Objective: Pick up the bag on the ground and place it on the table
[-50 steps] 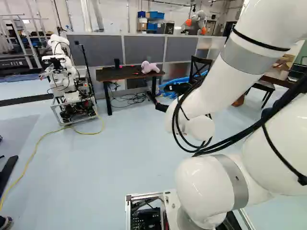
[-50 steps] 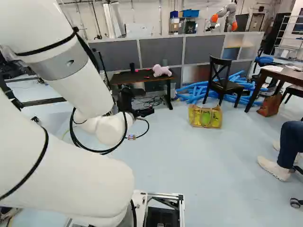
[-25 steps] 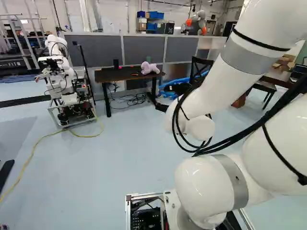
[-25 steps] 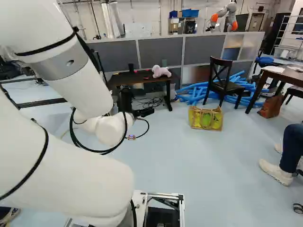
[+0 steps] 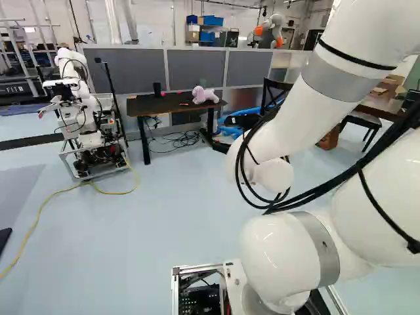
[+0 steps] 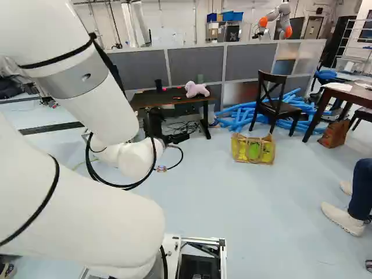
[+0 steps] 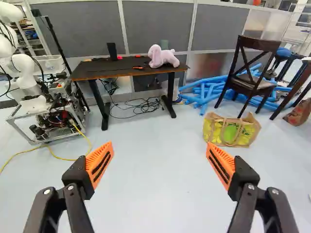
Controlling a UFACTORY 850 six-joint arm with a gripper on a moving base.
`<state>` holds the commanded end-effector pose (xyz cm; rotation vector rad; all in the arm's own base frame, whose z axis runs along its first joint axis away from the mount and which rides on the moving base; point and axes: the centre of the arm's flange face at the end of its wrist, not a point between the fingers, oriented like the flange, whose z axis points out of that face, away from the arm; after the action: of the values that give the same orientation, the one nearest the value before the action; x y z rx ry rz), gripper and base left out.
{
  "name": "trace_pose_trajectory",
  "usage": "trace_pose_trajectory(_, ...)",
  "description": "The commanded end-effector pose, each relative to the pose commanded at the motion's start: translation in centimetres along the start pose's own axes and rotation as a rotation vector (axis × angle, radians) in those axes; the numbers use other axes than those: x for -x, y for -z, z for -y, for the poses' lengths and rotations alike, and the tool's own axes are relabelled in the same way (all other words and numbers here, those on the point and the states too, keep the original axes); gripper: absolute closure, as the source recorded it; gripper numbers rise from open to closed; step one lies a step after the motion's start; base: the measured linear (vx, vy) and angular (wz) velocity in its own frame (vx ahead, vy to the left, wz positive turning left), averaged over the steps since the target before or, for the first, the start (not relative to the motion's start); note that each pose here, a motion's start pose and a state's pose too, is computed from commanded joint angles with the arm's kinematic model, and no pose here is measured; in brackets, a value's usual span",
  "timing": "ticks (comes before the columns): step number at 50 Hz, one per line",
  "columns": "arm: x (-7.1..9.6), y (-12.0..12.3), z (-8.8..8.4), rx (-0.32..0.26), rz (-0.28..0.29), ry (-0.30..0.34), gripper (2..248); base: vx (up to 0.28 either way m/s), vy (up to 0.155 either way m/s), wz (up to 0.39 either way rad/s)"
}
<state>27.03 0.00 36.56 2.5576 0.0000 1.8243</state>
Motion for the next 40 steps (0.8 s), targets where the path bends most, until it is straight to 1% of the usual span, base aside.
trace_pose_trajectory(40, 0.00, 0.00, 0.00, 0.000, 0.000, 0.000, 3, 0.159, 0.000, -0.013)
